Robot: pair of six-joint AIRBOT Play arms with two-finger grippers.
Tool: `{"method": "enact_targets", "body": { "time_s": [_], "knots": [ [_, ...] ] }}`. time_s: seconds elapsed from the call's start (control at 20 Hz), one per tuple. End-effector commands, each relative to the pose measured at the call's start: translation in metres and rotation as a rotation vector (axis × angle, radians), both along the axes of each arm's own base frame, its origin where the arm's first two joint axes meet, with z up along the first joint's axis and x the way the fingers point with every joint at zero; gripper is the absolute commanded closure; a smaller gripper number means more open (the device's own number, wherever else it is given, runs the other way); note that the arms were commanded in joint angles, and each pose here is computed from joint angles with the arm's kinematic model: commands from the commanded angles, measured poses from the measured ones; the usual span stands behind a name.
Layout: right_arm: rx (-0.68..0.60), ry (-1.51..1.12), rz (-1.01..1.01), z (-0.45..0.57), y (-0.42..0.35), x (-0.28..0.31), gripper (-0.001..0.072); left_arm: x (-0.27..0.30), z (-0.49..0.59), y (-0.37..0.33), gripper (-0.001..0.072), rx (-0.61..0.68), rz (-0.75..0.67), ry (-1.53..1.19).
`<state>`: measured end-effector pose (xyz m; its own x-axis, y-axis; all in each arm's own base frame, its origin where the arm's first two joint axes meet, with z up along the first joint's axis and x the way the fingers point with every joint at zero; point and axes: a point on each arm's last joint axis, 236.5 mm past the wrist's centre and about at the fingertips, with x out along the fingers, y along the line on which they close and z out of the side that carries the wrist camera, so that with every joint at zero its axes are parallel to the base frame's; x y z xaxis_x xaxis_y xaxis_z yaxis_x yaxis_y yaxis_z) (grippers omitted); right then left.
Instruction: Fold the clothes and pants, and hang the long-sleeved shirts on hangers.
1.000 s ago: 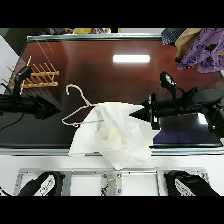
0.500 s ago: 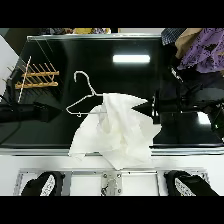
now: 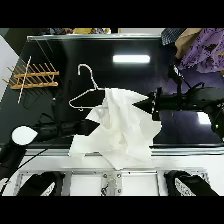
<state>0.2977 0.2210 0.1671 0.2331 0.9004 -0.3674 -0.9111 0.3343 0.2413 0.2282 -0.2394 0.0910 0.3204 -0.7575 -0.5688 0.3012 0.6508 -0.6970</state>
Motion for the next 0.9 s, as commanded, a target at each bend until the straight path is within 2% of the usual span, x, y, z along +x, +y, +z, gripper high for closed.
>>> {"method": "enact_targets", "body": {
  "time_s": [0.0,0.35,0.55,0.85],
  "knots": [
    [0.001,0.004,-0.008,0.000,-0.001,0.001,0.0696,0.001,-0.024,-0.021,0.0257,0.074,0.002,0.045],
    [0.002,0.011,-0.010,0.000,-0.001,0.001,0.0696,0.027,-0.050,-0.036,0.0266,0.142,-0.014,0.117],
    [0.008,0.029,-0.018,0.000,-0.001,0.001,0.0695,0.034,-0.055,-0.021,0.0680,0.214,-0.012,0.064],
    [0.055,0.129,-0.075,0.009,0.000,0.000,0.0693,0.056,-0.025,0.033,0.0681,0.196,0.129,0.025]
  ]
}}
